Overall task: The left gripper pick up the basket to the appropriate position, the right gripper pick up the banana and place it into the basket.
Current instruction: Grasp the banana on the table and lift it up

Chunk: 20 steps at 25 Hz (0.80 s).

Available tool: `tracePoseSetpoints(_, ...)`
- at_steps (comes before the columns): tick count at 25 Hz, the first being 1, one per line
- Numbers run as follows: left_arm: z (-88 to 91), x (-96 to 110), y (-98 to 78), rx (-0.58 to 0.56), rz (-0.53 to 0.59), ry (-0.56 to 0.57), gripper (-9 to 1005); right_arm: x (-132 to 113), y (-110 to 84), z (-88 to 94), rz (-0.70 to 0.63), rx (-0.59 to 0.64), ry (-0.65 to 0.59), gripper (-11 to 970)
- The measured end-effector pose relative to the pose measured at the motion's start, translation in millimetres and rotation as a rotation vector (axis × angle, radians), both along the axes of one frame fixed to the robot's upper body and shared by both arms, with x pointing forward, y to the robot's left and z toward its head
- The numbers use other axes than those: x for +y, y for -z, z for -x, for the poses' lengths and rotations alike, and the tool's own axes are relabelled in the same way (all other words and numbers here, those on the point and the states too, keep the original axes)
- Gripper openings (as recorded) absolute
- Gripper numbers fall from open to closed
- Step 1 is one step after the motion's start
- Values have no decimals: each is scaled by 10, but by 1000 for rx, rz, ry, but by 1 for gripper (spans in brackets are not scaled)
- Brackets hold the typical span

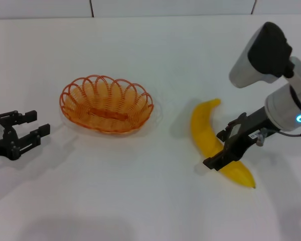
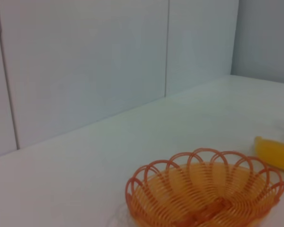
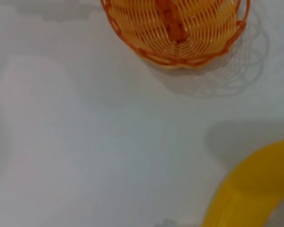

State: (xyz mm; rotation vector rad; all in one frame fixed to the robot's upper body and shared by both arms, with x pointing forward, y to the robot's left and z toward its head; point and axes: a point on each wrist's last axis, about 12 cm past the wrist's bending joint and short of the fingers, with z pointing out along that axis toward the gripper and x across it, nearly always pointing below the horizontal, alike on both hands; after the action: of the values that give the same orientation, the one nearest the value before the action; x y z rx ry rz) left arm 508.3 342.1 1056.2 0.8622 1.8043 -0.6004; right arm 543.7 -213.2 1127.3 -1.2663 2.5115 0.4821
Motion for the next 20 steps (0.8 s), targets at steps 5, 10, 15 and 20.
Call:
tracePoseSetpoints(5,-15,-11,-7,-3,-1,4,478,29,62,-60,6,2,-2,820)
tracePoseSetpoints(10,-18,-14,-9,-3,-1,6,478,66,113,-103,13,10,-5,810)
tracePoseSetpoints(15,-22,-16,-10,-3,-2,7,478,63,122,-122,23,1,-2,800)
tracePoseSetpoints(20,-21,-17,-9,-2,-2,8,478,58,120,-134,23,-6,3,790)
